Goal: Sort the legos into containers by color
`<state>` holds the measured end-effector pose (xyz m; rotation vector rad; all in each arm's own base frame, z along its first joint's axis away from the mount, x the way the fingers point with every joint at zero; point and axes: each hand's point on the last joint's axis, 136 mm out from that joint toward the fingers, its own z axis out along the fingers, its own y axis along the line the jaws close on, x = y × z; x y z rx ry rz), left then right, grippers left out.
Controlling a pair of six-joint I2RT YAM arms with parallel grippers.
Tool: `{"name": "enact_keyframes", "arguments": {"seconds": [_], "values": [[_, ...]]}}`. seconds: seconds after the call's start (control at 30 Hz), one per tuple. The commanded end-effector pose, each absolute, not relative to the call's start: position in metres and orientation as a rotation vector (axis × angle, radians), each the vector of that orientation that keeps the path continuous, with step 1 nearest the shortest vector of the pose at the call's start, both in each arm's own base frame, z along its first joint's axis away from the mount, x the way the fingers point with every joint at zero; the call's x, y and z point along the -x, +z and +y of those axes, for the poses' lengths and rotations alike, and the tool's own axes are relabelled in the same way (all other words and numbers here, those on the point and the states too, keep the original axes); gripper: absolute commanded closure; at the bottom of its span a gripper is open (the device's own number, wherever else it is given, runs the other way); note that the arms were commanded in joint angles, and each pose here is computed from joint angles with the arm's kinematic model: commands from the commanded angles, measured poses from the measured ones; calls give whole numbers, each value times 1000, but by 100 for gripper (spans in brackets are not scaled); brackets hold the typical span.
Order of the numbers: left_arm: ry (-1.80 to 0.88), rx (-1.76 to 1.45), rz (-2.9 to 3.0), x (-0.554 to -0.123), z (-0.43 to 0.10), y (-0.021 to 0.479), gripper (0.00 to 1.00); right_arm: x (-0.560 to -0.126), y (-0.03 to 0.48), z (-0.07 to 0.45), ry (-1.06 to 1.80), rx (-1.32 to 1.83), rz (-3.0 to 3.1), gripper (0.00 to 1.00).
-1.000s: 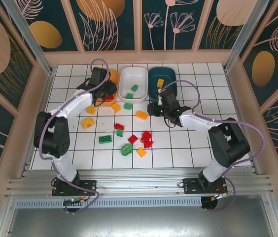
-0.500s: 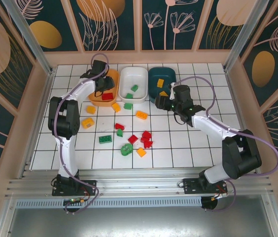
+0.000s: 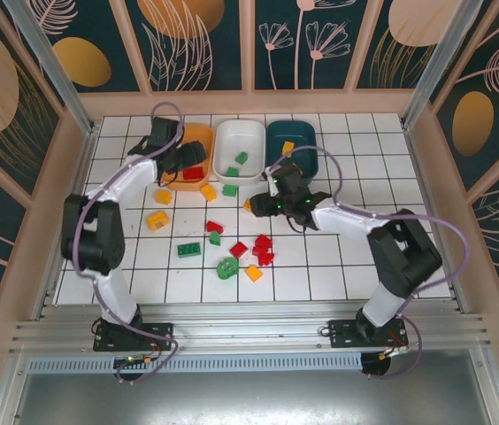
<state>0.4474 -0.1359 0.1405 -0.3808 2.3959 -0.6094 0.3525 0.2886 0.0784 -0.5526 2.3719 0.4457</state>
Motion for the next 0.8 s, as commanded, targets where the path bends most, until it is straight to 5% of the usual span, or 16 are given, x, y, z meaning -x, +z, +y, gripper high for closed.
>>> {"name": "enact_keyframes", "arguments": {"seconds": [0.0,0.2,0.5,0.63,0.77], "values": [[-842,423,2276,-422,-148,155,26,-369,76,293,358,605,2347,26],[-897,457,2248,-366,-138,139,23,-381,51,307,289,696,2381,25],[-865,417,2229,-356,-133,153,20,-388,28,320,243,717,2386,30],[-870,427,2227,-357,-133,153,20,-382,23,329,254,731,2391,39],[-882,421,2221,-360,-135,157,20,-377,25,336,282,706,2398,60]]}}
